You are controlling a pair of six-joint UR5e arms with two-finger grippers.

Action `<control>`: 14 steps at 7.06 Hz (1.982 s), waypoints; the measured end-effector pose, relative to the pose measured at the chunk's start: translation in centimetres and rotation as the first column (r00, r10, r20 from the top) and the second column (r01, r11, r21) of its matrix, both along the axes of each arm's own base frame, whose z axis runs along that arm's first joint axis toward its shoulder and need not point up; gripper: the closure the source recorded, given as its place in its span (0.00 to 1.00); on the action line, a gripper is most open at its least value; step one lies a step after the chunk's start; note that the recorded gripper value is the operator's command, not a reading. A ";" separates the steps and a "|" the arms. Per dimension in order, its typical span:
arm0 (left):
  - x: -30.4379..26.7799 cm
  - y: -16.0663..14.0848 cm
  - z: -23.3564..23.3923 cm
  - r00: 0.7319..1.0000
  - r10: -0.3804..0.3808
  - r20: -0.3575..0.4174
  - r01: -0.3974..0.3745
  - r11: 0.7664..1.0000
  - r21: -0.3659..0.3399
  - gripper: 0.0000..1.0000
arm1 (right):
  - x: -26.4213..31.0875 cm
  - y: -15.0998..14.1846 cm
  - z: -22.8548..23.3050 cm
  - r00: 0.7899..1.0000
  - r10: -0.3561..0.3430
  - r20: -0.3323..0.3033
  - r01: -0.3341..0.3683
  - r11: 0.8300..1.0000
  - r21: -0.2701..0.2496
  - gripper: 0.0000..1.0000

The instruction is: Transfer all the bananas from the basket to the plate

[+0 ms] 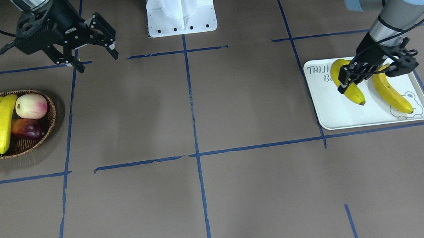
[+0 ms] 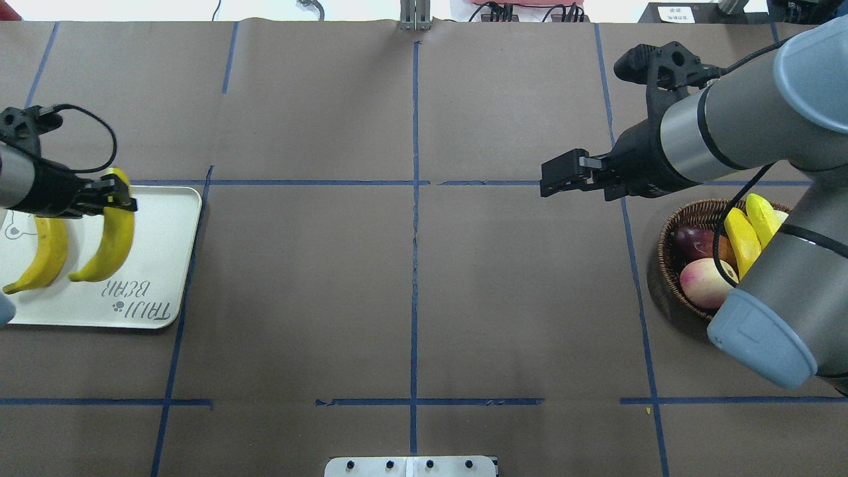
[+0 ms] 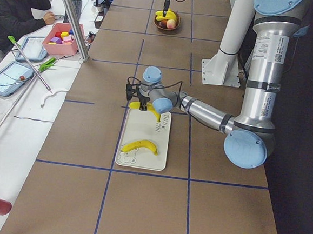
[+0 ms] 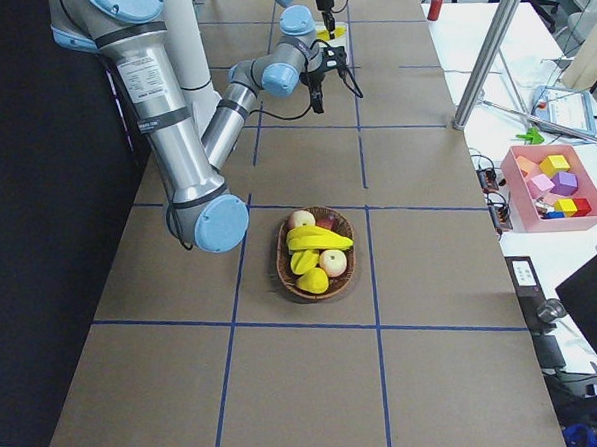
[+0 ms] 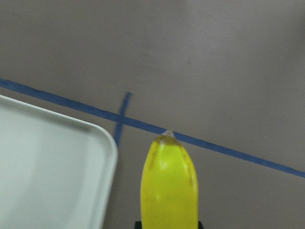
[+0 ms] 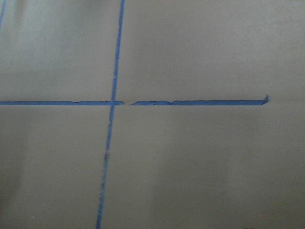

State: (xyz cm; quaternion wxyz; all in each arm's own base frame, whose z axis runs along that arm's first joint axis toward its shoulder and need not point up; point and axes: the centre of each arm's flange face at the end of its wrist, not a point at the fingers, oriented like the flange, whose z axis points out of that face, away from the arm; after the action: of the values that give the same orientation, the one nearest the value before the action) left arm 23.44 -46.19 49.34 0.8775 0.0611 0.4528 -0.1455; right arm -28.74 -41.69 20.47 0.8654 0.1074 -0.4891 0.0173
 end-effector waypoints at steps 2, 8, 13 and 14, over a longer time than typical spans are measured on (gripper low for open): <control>-3.2 1.9 5.1 0.994 -0.014 0.113 0.014 1.000 -0.002 0.52 | 2.2 -0.9 3.3 0.997 -0.014 -0.079 0.015 1.000 0.019 0.00; -3.3 1.6 5.5 0.985 -0.040 0.168 0.040 0.999 0.004 0.01 | 7.5 -2.2 9.4 0.985 -0.044 -0.166 0.050 0.998 0.027 0.00; -2.2 0.8 1.9 0.991 -0.017 0.131 0.018 1.000 -0.010 0.01 | 15.1 2.6 24.9 0.974 -0.112 -0.197 0.109 0.994 -0.026 0.00; -2.0 0.6 1.5 0.992 -0.018 0.126 0.019 1.000 -0.006 0.01 | 16.4 3.3 27.2 0.978 -0.099 -0.186 0.085 0.993 -0.077 0.00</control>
State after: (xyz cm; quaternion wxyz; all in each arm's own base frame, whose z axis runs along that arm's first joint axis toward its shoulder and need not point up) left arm 21.44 -45.59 50.87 0.9031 0.0711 0.3955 -0.1514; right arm -12.35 -38.38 47.65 0.9111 0.0561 -0.4081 -0.0164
